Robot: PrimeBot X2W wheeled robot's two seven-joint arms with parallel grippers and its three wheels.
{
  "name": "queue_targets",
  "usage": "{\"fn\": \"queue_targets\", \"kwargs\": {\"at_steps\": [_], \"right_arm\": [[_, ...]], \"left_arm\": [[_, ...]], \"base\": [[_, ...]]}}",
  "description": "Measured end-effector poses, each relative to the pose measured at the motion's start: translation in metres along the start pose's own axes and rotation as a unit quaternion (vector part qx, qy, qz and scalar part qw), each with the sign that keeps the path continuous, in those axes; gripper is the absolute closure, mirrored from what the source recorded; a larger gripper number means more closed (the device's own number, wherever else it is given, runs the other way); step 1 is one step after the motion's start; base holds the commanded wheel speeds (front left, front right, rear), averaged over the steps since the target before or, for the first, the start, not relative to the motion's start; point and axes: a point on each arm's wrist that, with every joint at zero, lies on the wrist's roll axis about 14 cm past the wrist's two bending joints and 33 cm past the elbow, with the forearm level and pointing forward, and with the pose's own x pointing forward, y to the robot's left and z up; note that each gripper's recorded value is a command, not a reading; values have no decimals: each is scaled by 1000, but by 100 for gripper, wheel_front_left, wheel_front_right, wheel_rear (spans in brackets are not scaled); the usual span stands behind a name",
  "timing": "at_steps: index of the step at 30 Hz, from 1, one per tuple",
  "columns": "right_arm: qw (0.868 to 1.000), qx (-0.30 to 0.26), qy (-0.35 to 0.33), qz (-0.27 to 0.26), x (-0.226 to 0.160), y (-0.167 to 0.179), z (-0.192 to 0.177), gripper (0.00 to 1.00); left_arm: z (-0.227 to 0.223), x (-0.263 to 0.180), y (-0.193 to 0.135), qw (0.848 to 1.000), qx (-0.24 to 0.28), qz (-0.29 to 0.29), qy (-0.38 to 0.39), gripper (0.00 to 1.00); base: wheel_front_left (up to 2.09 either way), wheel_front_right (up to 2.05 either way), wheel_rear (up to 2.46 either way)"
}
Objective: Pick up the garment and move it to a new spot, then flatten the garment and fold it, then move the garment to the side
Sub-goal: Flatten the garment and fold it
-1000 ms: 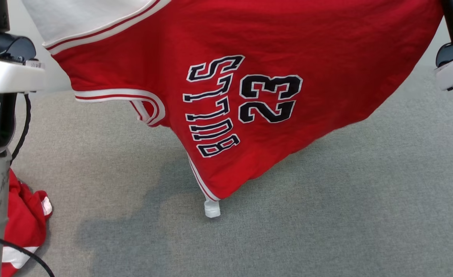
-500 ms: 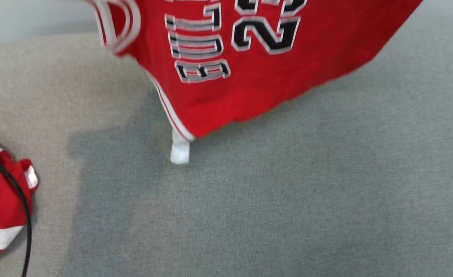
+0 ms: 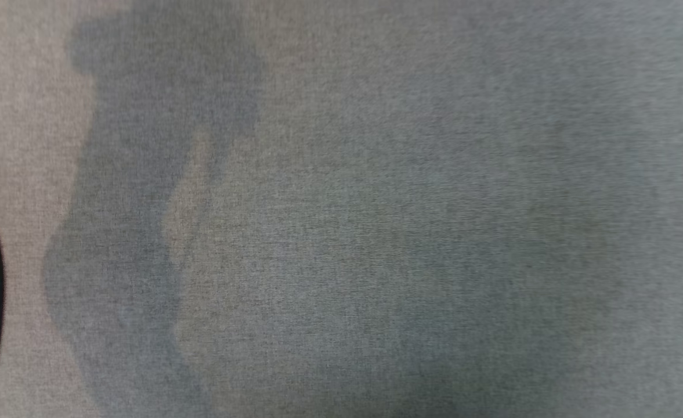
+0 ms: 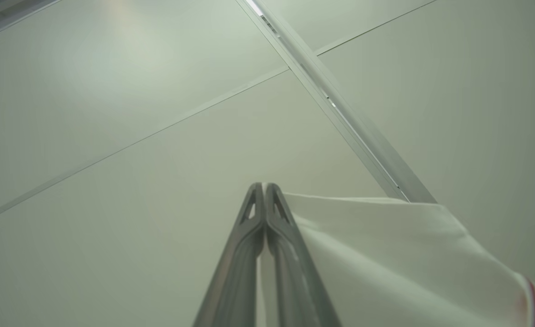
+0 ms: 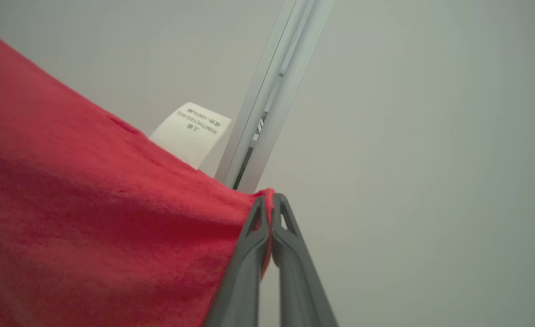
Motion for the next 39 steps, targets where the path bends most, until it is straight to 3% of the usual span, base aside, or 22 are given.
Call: {"fn": "queue_targets", "kwargs": {"at_steps": [2, 6, 10, 13, 21, 26, 31, 39], "right_arm": [[999, 15, 41, 14, -8, 27, -56, 100], [994, 38, 93, 32, -27, 59, -116, 100], [985, 73, 147, 46, -56, 90, -164, 100], [979, 92, 176, 48, -81, 99, -179, 100], [965, 138, 218, 47, -159, 114, -165, 100], [957, 158, 237, 46, -212, 122, -141, 100], [955, 169, 240, 42, -254, 127, -110, 100], [953, 168, 252, 12, -313, 118, -82, 100]], "left_arm": [[-22, -18, -24, 1000, -19, -21, 4, 100], [-63, -66, -54, 996, -59, -44, 54, 100], [-79, -114, -63, 991, -89, -42, 93, 100], [-83, -153, -68, 985, -114, -38, 127, 100], [-54, -253, -64, 960, -180, 6, 215, 100], [-27, -307, -57, 943, -194, 40, 268, 100], [11, -337, -55, 932, -216, 71, 281, 100], [47, -377, -67, 920, -223, 69, 316, 100]], "base": [[0, 0, 0], [0, 0, 0], [0, 0, 0], [0, 0, 0], [0, 0, 0], [0, 0, 0], [0, 0, 0], [0, 0, 0]]}}
